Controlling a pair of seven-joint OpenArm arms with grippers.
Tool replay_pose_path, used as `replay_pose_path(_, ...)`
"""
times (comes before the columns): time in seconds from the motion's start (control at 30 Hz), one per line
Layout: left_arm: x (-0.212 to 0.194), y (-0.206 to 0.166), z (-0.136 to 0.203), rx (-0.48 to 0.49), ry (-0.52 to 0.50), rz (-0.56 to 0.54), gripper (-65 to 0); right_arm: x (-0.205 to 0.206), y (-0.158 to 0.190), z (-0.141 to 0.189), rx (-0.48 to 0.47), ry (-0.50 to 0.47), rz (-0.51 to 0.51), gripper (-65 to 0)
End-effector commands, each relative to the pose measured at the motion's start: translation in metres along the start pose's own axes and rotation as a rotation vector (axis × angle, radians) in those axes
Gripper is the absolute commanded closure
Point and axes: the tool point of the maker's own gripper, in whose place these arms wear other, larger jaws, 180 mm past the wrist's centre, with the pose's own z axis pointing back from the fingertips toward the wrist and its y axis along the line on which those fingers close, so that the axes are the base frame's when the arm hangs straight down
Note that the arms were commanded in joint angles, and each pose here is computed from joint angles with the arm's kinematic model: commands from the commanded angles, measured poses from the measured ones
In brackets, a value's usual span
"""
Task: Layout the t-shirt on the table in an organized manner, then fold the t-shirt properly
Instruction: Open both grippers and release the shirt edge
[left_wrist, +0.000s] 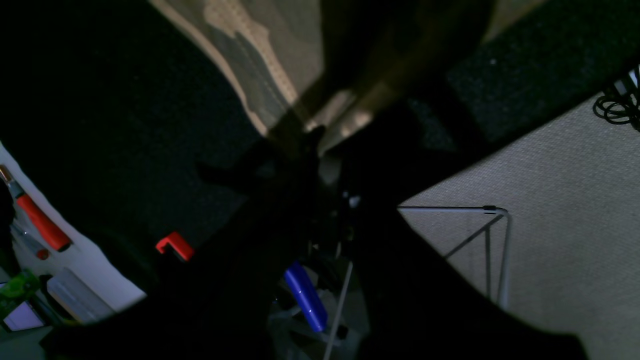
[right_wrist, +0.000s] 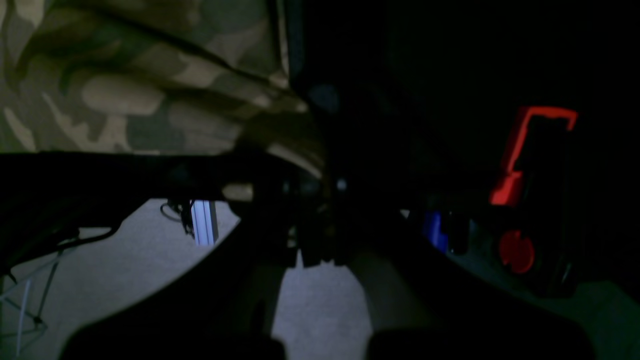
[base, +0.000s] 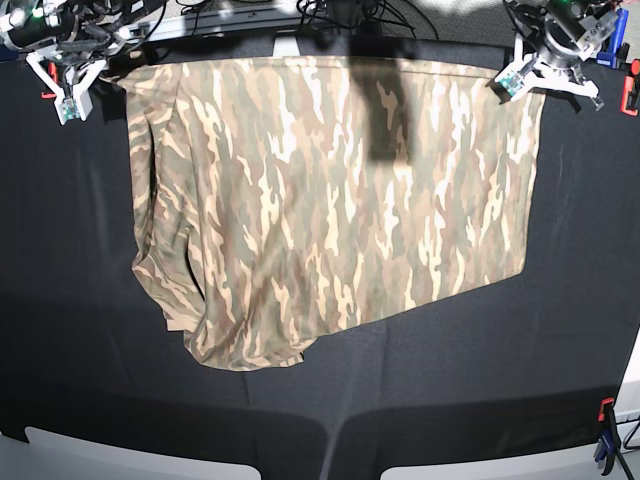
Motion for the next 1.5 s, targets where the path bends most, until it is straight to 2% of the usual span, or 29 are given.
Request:
replay_pose_path(0.0,-0.055,-0.017,0.001,-0.059,0.233,-0.032,0.0,-0.001,-0.022,0.007,-0.091,0.017,0.003,0.0)
replay_pose_path(0.03,-0.056,-0.014,0.001,-0.044,0.235,-0.037,-0.8,-0.001,-0.022,0.007,-0.091,0.016,0.003,-0.8)
replay_pose_path(0.1,-0.056,-0.003,0.001,0.022,0.236,-0.006,-14.5,0.000,-0.022,0.007,-0.091,0.014,0.003,-13.4)
replay_pose_path(0.17,-0.056,0.011,0.002,0.102,0.236,0.024,-26.0,0.000,-0.023,0.007,-0.098,0.011,0.006,-22.7)
replay_pose_path(0.2,-0.056,0.017,0.003,0.137,0.236,0.032,-29.5,0.001,-0.025,0.007,-0.107,0.007,0.011,-25.2)
replay_pose_path(0.27,-0.057,0.026,0.005,0.189,0.243,0.039,-32.3,0.003,-0.030,0.008,-0.139,0.000,0.026,-25.6)
replay_pose_path(0.37,-0.058,0.043,0.009,0.286,0.245,0.039,-32.2,0.010,-0.036,0.009,-0.172,-0.039,0.037,-25.6)
replay_pose_path(0.47,-0.054,0.064,0.015,0.410,0.227,0.022,-32.2,0.031,-0.040,0.012,-0.191,-0.155,0.001,-25.6)
replay_pose_path(0.53,-0.050,0.078,0.022,0.497,0.210,0.009,-32.2,0.049,-0.039,0.014,-0.183,-0.244,-0.016,-25.6)
replay_pose_path(0.63,-0.046,0.092,0.029,0.580,0.194,-0.007,-32.2,0.068,-0.034,0.015,-0.148,-0.309,-0.046,-25.6)
replay_pose_path(0.77,-0.045,0.094,0.029,0.589,0.191,-0.013,-32.2,0.084,-0.021,0.016,-0.081,-0.358,-0.009,-25.6)
replay_pose_path(0.9,-0.043,0.094,0.029,0.590,0.180,-0.017,-32.2,0.086,0.013,0.018,0.087,-0.381,0.144,-25.6)
replay_pose_path(0.97,-0.041,0.094,0.029,0.589,0.170,-0.020,-32.2,0.080,0.022,0.017,0.139,-0.350,0.133,-25.5)
replay_pose_path(1.03,-0.040,0.094,0.029,0.590,0.163,-0.022,-32.2,0.084,0.027,0.019,0.174,-0.372,0.116,-25.5)
replay_pose_path(1.17,-0.032,0.096,0.029,0.594,0.128,-0.027,-32.2,0.114,0.040,0.037,0.257,-0.550,0.064,-25.5)
replay_pose_path(1.37,-0.016,0.098,0.038,0.599,0.073,-0.009,-32.2,0.151,0.046,0.054,0.326,-0.696,0.023,-25.5)
replay_pose_path(1.47,0.001,0.103,0.046,0.611,0.012,0.006,-32.2,0.182,0.044,0.069,0.335,-0.806,0.015,-25.5)
